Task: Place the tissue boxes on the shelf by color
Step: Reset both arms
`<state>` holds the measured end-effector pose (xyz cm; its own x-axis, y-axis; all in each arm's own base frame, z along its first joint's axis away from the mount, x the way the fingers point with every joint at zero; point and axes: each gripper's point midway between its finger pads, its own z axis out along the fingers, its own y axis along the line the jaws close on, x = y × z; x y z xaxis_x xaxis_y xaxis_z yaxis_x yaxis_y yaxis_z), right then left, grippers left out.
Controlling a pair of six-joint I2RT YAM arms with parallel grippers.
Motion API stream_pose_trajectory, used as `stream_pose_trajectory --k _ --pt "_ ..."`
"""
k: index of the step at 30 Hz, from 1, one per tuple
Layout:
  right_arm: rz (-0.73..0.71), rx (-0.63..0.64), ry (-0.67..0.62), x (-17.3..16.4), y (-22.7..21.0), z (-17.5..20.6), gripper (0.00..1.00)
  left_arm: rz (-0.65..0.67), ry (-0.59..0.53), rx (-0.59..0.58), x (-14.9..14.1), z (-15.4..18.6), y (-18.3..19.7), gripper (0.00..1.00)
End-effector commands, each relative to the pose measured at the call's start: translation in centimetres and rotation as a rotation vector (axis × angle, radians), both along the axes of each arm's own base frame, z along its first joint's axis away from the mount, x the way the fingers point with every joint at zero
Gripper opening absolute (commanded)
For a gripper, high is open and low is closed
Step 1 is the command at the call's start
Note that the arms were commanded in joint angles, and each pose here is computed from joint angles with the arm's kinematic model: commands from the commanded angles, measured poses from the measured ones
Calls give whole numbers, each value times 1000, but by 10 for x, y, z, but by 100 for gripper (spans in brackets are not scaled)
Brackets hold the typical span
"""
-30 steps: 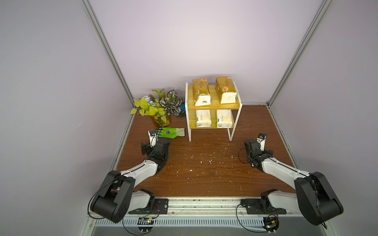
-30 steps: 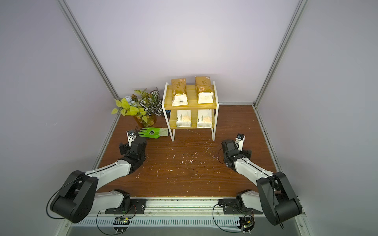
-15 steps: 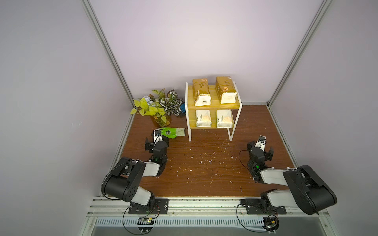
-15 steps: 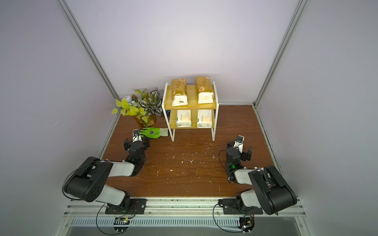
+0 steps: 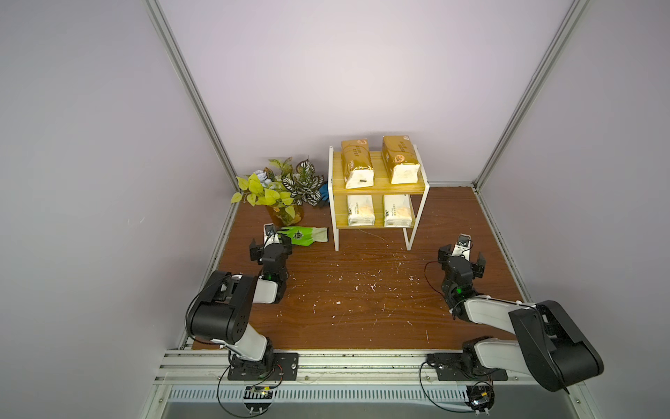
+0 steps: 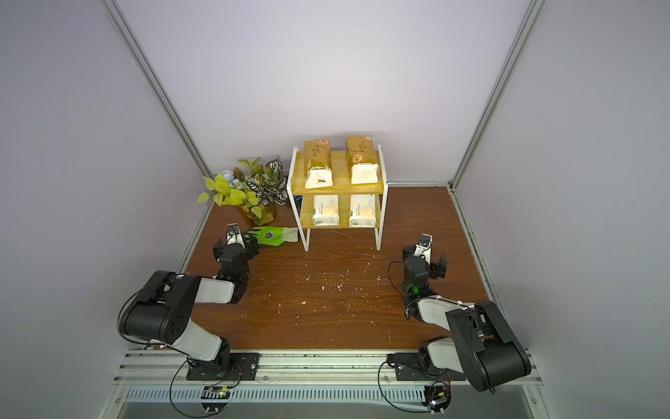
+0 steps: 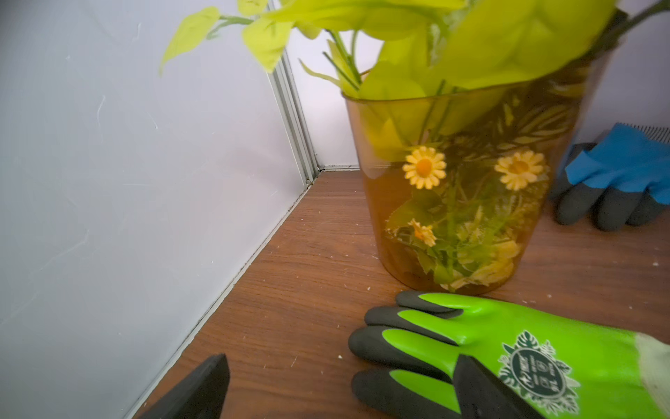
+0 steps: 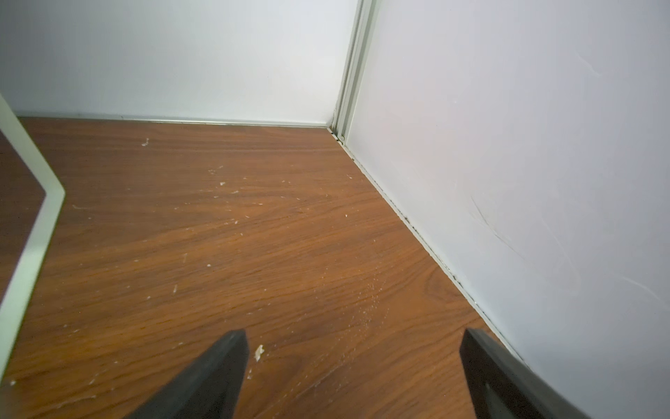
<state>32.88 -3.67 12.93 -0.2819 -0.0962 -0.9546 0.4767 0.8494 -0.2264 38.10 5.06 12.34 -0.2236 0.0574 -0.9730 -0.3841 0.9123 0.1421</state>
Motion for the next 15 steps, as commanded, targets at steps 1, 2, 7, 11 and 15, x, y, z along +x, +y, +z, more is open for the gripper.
stream_pose_trajectory --k 1,2,7,11,15 --pt "10 36 -19 1 0 3 99 -98 -52 -77 -2 3 -9 100" --pt "17 41 -48 0 1 6 99 -103 -50 -74 -2 3 -10 100" --pt "90 88 -174 -2 9 20 99 -104 -54 -76 -2 4 -9 100" --pt "100 79 -199 10 9 24 99 -138 -69 -72 -5 5 -14 100" --pt "166 68 -211 26 15 15 99 -171 -151 -55 -22 8 -18 100"
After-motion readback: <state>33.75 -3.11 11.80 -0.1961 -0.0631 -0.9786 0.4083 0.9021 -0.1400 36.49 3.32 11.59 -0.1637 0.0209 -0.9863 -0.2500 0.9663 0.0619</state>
